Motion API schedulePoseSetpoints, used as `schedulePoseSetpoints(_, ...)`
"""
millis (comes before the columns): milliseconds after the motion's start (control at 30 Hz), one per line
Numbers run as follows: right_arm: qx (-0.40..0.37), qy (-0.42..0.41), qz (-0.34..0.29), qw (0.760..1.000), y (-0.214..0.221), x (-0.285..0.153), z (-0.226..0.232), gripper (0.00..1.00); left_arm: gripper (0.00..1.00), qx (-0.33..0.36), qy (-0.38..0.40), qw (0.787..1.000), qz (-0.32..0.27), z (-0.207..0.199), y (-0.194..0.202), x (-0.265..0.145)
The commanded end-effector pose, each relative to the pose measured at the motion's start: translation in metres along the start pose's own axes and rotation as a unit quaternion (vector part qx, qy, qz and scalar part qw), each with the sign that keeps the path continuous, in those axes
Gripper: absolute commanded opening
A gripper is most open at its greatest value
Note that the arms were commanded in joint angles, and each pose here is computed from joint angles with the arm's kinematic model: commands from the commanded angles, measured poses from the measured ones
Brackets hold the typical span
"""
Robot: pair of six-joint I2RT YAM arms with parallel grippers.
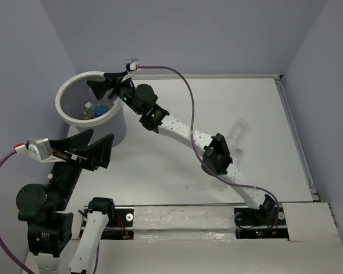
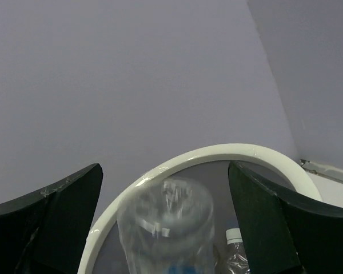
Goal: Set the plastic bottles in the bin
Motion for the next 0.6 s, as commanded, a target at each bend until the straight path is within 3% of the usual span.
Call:
schedulePoseSetpoints(0,-0.032,-0.024,-0.046,0.998,-0.11,-0.006,0.028,0.97,0.98,0.002,0.026,1.0,0.017,-0.011,-0.004,0.011)
schedulePoseSetpoints(67,-0.04,-0.025,-0.036,0.998,-0.125,-0.019,0.03,0.97,0.98,-0.004,0.02,0.999,0.035,-0.005,0.001,0.021)
schedulePoseSetpoints(100,-0.054,-0.015,0.011,0.998,-0.097,-0.033,0.021,0.96,0.98,-0.007,0.024,0.999,0.048,-0.004,0.006,0.024)
schedulePoseSetpoints(133,-0.058,-0.012,-0.01,0.998,-0.143,-0.047,0.027,0.93,0.98,-0.013,0.018,0.998,0.062,0.004,0.013,0.032)
schedulePoseSetpoints(167,-0.066,0.014,0.0,0.998,-0.147,-0.059,0.015,0.9,0.98,-0.021,0.018,0.997,0.073,0.007,0.018,0.037)
schedulePoseSetpoints(200,-0.08,0.035,0.058,0.994,-0.108,-0.085,0.0,0.88,0.98,-0.024,0.029,0.996,0.082,0.007,0.022,0.041)
schedulePoseSetpoints(233,-0.086,0.062,0.071,0.992,-0.111,-0.101,-0.014,0.85,0.98,-0.03,0.03,0.995,0.091,0.011,0.026,0.045)
schedulePoseSetpoints(267,-0.083,0.108,0.067,0.988,-0.145,-0.123,-0.033,0.74,0.98,-0.042,0.021,0.993,0.11,0.022,0.037,0.052)
schedulePoseSetpoints(300,-0.082,0.133,0.089,0.984,-0.143,-0.142,-0.048,0.71,0.99,-0.048,0.027,0.991,0.123,0.023,0.043,0.055)
schedulePoseSetpoints(333,-0.081,0.164,0.146,0.972,-0.109,-0.177,-0.072,0.69,0.98,-0.049,0.034,0.99,0.125,0.025,0.045,0.06)
schedulePoseSetpoints(400,-0.039,0.238,0.177,0.954,-0.125,-0.232,-0.117,0.54,0.98,-0.063,0.022,0.987,0.148,0.041,0.061,0.069)
schedulePoseSetpoints(467,-0.02,0.289,0.218,0.932,-0.112,-0.286,-0.145,0.45,0.98,-0.07,0.017,0.985,0.16,0.049,0.07,0.078)
schedulePoseSetpoints(500,-0.02,0.329,0.259,0.908,-0.085,-0.33,-0.162,0.39,0.98,-0.075,0.013,0.983,0.166,0.054,0.076,0.08)
schedulePoseSetpoints(567,-0.028,0.394,0.279,0.875,-0.085,-0.392,-0.176,0.38,0.98,-0.087,0.015,0.98,0.178,0.052,0.089,0.088)
Point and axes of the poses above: each gripper's point midway between its finger pads, its own x axis out along the fingers, its own z axis along the line the jaws close on, y = z × x, the point moved 4 cm from there along -x, back along the fingers, and after that the axes turned 14 degrees about -x, right-handed, at the moved point
